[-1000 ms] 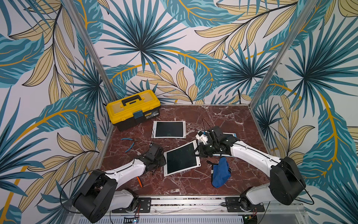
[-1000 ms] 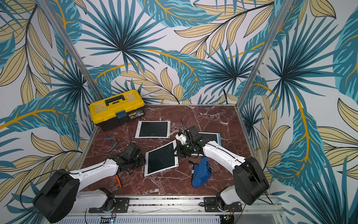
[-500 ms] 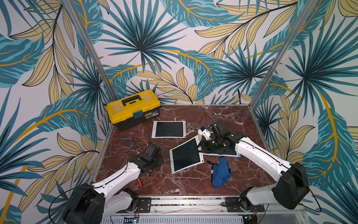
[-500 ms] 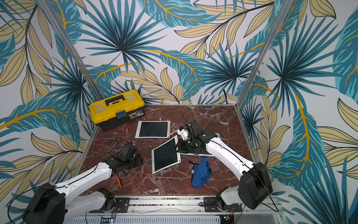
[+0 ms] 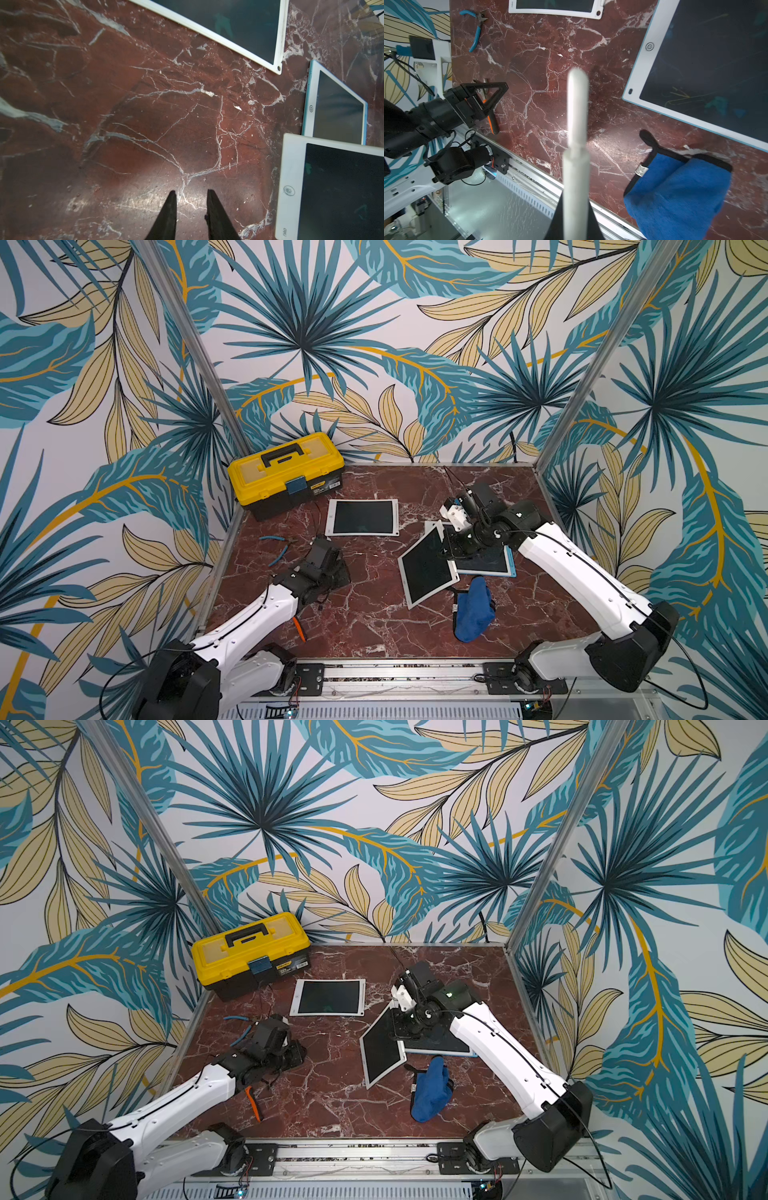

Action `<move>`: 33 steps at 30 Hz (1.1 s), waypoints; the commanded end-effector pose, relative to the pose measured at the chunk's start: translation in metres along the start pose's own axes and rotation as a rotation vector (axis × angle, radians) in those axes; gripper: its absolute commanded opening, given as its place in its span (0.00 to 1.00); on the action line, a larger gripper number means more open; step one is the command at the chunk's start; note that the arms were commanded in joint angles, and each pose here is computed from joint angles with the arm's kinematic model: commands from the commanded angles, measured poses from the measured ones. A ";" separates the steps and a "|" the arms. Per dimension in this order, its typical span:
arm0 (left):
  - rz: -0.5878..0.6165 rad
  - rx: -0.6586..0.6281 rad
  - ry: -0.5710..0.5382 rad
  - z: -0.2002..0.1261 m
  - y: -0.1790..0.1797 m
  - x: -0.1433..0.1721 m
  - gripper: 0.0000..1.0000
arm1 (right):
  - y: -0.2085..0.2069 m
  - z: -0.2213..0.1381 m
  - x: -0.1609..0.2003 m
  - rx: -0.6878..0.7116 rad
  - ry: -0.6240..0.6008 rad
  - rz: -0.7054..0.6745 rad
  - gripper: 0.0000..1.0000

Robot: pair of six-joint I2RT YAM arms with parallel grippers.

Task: Wipe the drawing tablet
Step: Pick up the drawing tablet from the center of the board, then place the drawing tablet at the center of the board.

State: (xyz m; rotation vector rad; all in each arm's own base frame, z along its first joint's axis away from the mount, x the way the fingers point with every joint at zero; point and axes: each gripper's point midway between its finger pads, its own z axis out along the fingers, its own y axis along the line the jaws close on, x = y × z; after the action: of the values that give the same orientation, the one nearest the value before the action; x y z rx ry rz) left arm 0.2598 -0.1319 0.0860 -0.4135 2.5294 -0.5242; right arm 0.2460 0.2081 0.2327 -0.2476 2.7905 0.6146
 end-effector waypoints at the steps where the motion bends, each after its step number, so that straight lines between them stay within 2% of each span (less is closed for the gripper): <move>1: 0.016 0.035 -0.018 -0.008 -0.009 -0.012 0.28 | -0.016 -0.013 0.007 0.171 0.014 -0.054 0.09; 13: 0.038 0.091 -0.100 -0.037 -0.026 -0.038 0.28 | 0.004 -0.007 -0.016 0.511 0.002 -0.225 0.09; 21: 0.058 0.064 -0.188 -0.069 -0.024 -0.062 0.27 | 0.032 0.014 -0.024 0.525 0.045 -0.271 0.09; 24: 0.066 0.054 -0.252 -0.094 -0.024 -0.076 0.27 | 0.045 0.026 -0.023 0.531 0.059 -0.299 0.09; 26: 0.074 0.043 -0.336 -0.116 -0.024 -0.091 0.27 | 0.052 0.034 -0.021 0.540 0.067 -0.316 0.09; 33: 0.061 0.170 -0.600 -0.210 -0.040 -0.116 0.24 | 0.068 0.060 -0.018 0.568 0.079 -0.339 0.09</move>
State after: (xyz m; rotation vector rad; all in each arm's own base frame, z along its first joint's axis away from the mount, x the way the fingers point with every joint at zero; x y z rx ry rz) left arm 0.2604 -0.0792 0.2942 -0.3466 1.9855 -0.5329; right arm 0.2628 0.3019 0.2241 -0.6276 2.7327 -0.1784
